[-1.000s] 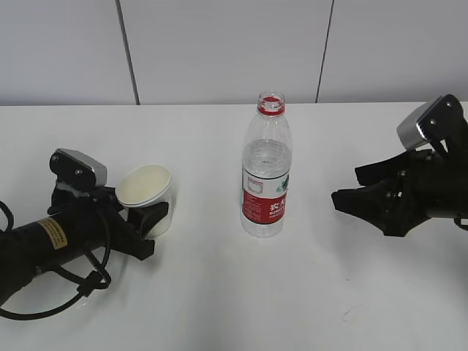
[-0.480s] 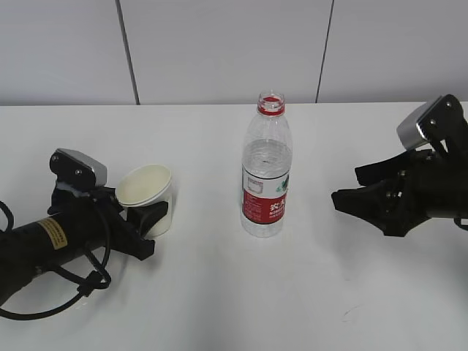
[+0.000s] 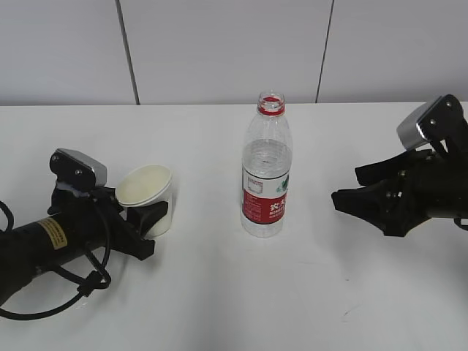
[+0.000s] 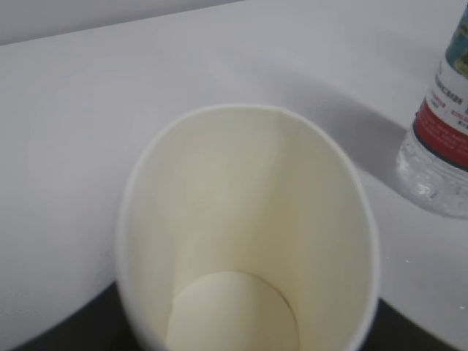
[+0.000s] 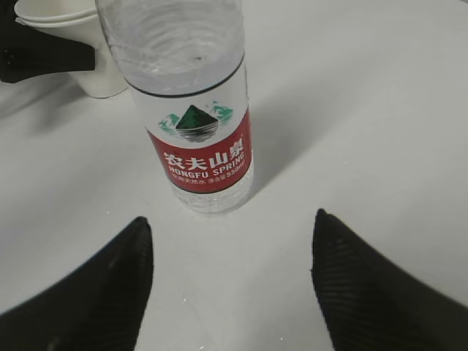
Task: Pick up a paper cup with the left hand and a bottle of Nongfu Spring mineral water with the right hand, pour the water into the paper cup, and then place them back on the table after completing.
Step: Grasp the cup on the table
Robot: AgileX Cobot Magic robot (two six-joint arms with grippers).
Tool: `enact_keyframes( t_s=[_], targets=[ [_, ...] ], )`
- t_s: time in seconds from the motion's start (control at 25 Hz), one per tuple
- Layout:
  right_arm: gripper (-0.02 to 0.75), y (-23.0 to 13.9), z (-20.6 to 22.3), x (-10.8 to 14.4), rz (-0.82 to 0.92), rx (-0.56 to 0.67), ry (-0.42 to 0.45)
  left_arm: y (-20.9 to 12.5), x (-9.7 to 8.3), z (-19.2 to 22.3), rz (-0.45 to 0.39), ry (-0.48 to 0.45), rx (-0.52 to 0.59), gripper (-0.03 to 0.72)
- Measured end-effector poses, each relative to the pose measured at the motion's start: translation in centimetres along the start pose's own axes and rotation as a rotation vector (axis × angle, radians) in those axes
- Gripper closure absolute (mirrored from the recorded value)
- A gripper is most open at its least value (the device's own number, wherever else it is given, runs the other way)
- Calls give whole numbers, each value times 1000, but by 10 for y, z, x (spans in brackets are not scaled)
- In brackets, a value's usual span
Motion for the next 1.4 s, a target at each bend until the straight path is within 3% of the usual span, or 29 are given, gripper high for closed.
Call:
enact_keyframes(
  t_s=[1.4],
  targets=[
    [237,-3,0,-5,-1,16,-26,0,0,0,0,0,0,345]
  ],
)
Point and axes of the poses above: a point on each arm's last joint axis where the gripper is mounted, z pointing out along that axis toward the gripper, x along the wrist's bending axis when the last joint is at zero, y = z × x, the point moved 10 cm from there along z, pointing out along that axis toward the gripper, and after that the axes turned 9 degrees about z, right-handed, at the moved point
